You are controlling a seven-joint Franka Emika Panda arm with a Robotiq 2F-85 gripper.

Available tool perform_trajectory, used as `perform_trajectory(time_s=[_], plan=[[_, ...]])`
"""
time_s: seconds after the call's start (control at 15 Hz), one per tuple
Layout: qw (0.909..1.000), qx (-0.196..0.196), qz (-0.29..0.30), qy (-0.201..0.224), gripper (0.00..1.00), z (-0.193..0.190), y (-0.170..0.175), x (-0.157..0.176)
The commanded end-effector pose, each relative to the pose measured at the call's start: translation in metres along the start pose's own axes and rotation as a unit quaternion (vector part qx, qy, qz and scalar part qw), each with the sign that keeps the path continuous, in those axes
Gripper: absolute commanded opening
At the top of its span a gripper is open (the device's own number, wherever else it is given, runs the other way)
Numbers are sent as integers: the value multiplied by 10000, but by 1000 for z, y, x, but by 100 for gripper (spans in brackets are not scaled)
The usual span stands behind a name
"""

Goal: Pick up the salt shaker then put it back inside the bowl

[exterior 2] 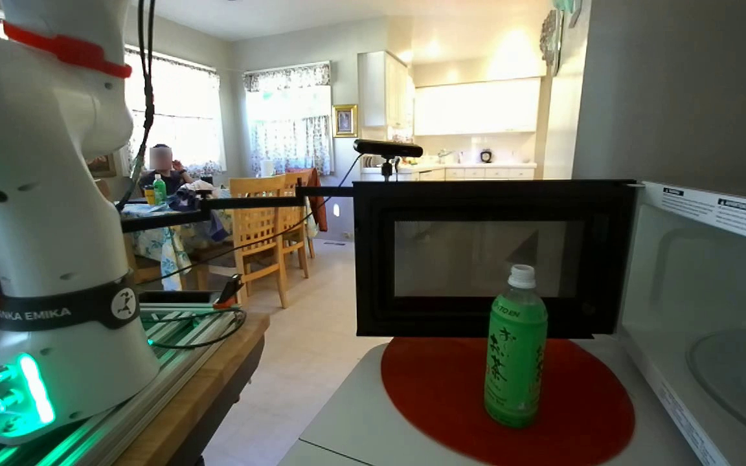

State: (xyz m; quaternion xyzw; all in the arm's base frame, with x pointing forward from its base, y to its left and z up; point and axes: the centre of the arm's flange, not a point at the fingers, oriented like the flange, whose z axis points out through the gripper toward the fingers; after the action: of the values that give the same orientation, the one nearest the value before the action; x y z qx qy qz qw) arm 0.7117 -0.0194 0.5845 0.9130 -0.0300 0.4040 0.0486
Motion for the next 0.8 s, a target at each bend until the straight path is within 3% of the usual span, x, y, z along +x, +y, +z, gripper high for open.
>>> perform_trajectory(time_s=[0.0, 0.33, 0.47, 0.53, 0.73], plan=[[9975, 214, -315, -597, 100, -28, 13, 12], [9888, 238, -461, -1402, 100, -64, 37, 26], [9839, 453, -366, -1688, 100, -68, 42, 27], [9881, 277, -285, -1485, 100, -70, 39, 16], [9859, 330, -282, -1618, 100, -71, 38, 15]])
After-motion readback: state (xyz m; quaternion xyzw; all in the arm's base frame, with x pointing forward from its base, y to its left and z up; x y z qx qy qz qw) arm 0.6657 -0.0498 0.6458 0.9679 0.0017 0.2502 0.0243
